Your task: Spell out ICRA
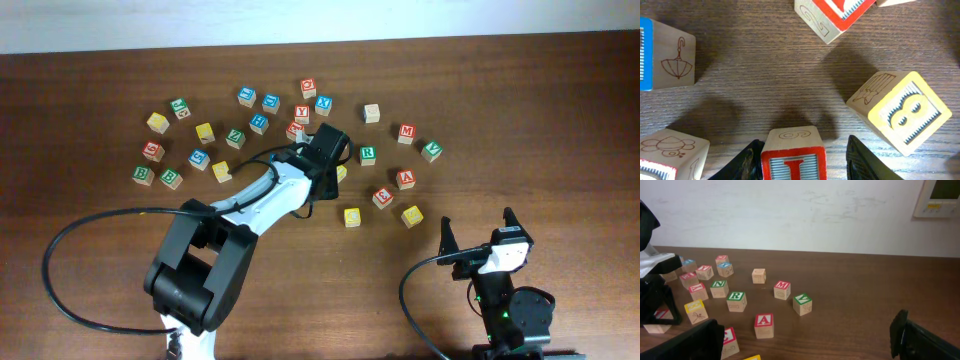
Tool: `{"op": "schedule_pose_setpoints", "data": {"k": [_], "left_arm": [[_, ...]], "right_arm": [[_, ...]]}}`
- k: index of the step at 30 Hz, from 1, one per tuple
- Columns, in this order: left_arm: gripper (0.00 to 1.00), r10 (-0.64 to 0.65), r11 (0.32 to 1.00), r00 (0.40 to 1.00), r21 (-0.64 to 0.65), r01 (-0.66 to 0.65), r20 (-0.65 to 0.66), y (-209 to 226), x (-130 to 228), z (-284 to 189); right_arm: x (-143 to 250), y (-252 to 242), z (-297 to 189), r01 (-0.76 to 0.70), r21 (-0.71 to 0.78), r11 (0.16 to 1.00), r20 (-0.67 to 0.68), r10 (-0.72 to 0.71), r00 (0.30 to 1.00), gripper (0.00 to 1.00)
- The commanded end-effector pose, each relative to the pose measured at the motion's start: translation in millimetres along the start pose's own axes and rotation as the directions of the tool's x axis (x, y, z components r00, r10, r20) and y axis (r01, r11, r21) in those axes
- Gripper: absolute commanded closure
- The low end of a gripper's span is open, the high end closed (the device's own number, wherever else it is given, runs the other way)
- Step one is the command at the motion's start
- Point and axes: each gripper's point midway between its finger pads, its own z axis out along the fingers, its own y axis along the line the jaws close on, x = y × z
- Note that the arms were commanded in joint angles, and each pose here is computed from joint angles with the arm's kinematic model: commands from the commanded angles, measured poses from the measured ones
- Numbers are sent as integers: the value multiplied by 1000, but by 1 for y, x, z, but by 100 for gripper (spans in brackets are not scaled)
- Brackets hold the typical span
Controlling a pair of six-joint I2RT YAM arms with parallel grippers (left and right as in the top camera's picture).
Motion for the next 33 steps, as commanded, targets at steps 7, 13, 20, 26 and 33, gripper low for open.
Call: {"op": "schedule_pose_setpoints", "data": {"k": [7,13,20,26,33], "left_arm": [[61,-15,1000,1000,-10,16,18,2,-8,1],[67,-16,1000,1000,-8,16,20,2,-8,1],[74,-16,1000,1000,-7,17,21,2,-8,0],[74,-27,999,997,23,25,68,0,-21,-32],[74,-21,995,1000,93,20,5,11,-1,-118]], "right_arm": [[2,-1,0,-2,4,1000,-4,2,1000,2],[2,-1,0,-2,4,1000,-4,2,1000,2],[2,-1,0,-2,4,1000,-4,2,1000,2],[2,-1,0,-2,4,1000,-4,2,1000,2],[2,-1,0,-2,4,1000,-4,2,1000,2]]}}
